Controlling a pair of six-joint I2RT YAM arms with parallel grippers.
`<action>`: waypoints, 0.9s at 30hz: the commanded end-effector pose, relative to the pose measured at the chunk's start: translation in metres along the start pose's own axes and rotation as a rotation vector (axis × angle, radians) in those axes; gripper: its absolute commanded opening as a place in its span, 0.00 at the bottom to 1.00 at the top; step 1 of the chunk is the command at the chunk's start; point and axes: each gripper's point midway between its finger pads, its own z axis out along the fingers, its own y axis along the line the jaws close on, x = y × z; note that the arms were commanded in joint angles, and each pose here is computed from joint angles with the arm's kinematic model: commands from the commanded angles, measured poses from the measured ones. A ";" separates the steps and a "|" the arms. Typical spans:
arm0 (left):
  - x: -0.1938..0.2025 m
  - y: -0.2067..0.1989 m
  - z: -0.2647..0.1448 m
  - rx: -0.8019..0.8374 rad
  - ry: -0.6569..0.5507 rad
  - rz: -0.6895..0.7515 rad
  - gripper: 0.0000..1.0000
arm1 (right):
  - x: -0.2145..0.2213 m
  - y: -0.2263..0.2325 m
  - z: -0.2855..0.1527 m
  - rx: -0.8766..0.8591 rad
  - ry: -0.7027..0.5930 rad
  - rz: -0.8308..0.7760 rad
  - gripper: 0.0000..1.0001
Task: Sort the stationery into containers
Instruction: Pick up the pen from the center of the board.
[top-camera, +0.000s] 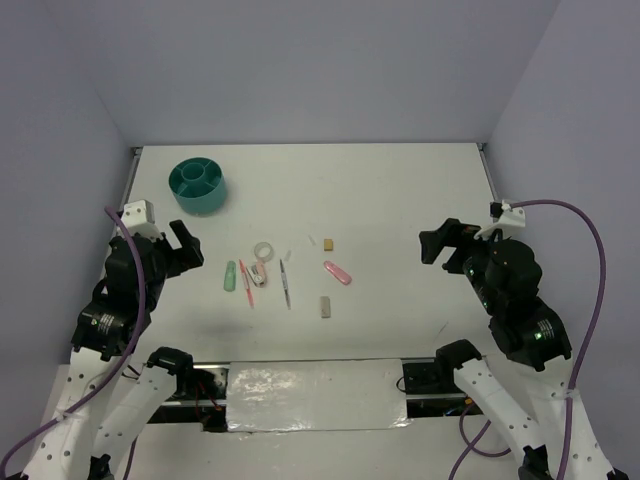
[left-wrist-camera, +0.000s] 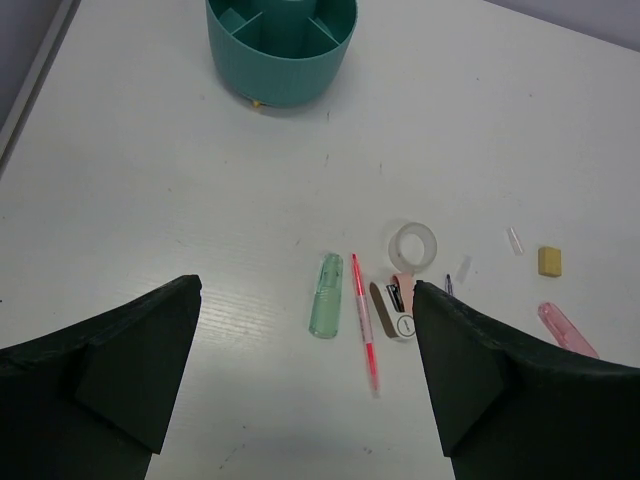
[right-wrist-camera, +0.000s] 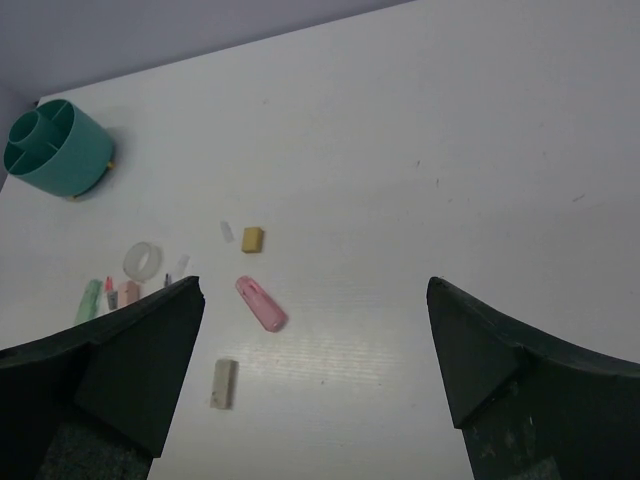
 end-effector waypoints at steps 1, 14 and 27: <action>-0.016 -0.002 -0.006 0.004 -0.050 -0.029 0.99 | -0.015 -0.001 -0.007 0.017 -0.042 0.014 1.00; -0.016 -0.001 -0.005 -0.004 -0.050 -0.037 0.99 | -0.011 0.029 0.009 -0.083 0.054 0.049 1.00; -0.010 0.007 0.000 -0.061 -0.021 -0.037 0.99 | 0.164 0.191 0.086 -0.113 0.530 -0.178 0.97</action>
